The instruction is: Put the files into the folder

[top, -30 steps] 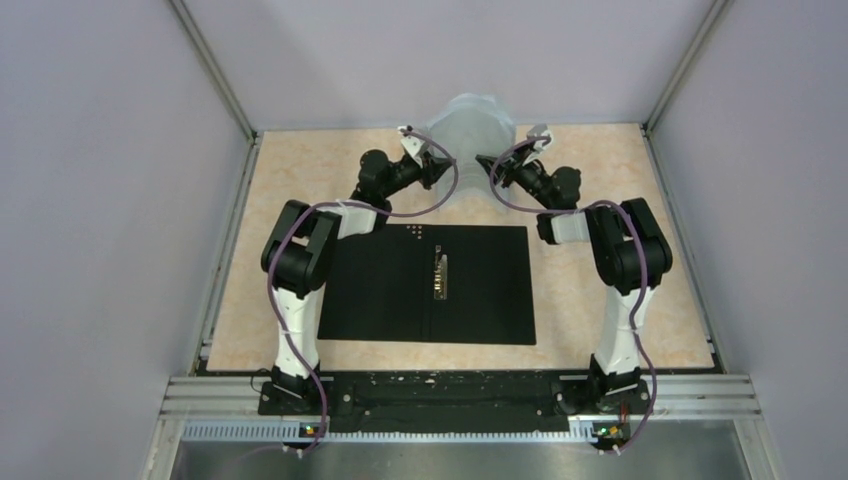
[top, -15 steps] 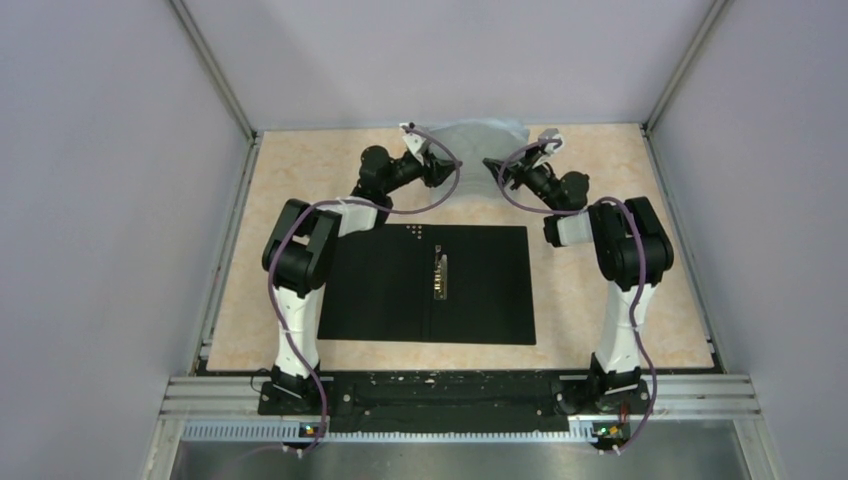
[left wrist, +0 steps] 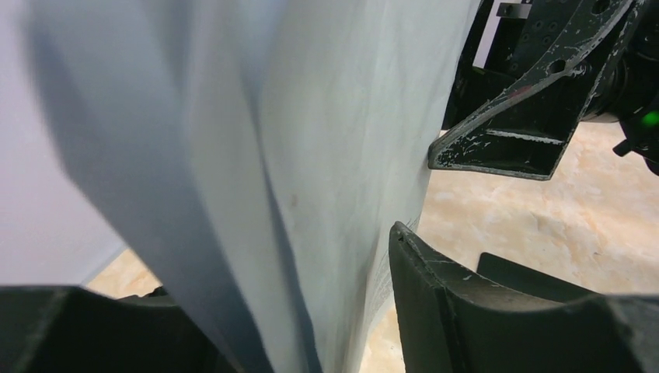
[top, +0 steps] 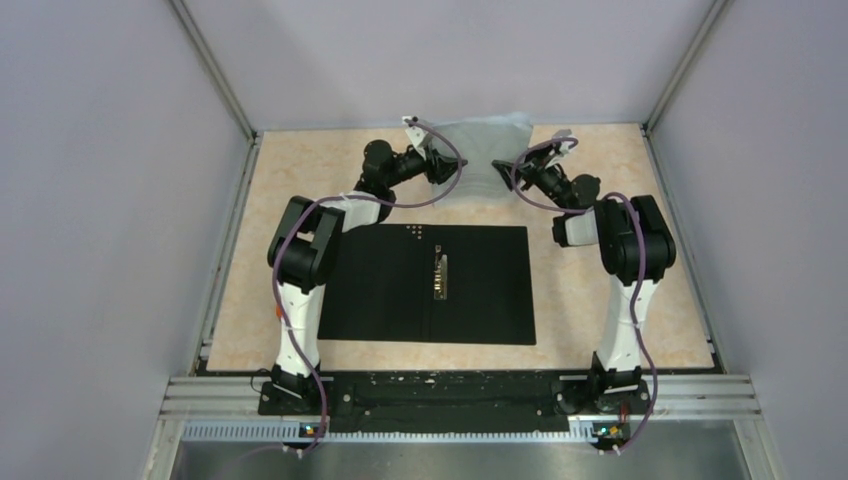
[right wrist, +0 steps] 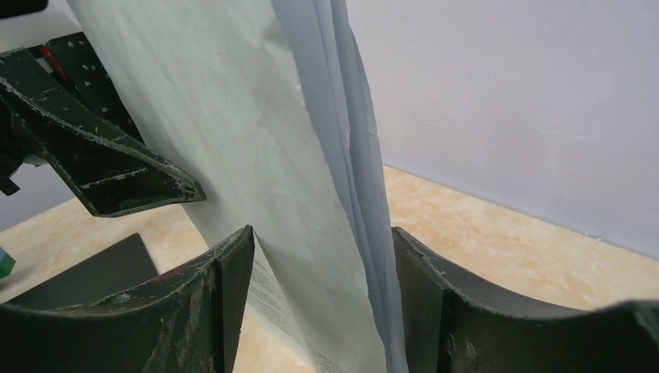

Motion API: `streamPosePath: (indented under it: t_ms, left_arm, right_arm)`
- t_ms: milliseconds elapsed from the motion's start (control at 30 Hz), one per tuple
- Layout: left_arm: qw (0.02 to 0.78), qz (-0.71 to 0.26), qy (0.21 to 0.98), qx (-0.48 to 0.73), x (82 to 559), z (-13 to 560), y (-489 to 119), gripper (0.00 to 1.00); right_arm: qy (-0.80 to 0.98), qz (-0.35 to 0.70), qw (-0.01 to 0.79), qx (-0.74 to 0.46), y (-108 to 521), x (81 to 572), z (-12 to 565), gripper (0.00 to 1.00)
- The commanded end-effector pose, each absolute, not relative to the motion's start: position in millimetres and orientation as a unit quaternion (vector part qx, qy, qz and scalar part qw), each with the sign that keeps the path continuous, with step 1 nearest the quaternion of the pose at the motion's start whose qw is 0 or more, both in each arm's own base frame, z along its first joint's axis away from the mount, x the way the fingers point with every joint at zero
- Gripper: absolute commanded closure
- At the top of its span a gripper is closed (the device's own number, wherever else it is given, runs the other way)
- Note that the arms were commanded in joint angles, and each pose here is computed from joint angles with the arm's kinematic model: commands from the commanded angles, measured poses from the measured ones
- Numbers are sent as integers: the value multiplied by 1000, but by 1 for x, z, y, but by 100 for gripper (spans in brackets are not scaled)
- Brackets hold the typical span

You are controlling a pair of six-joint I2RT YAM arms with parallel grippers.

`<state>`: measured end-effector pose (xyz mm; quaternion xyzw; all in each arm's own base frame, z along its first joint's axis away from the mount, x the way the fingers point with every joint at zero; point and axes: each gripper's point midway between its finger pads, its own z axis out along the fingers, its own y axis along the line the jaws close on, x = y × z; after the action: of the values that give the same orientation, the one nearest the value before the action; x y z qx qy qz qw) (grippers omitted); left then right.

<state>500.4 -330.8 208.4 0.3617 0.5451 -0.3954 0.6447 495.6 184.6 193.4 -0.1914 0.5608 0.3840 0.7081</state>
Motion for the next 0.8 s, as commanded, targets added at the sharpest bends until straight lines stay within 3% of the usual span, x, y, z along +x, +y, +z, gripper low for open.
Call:
streamPosePath:
  t_ms: [0,500,767]
  left_arm:
    - [650,-409,522,371,498,226,-335,44]
    - [651,-406,525,370,490,231,-332,44]
    - [645,-413,522,376,487,232,-337,48]
  right_arm:
    - [535,399,716,-205,187,489,201,36]
    - [554,378,718,-185,184,494,192,35]
    - [554,391,713,-179,189,494,191,46]
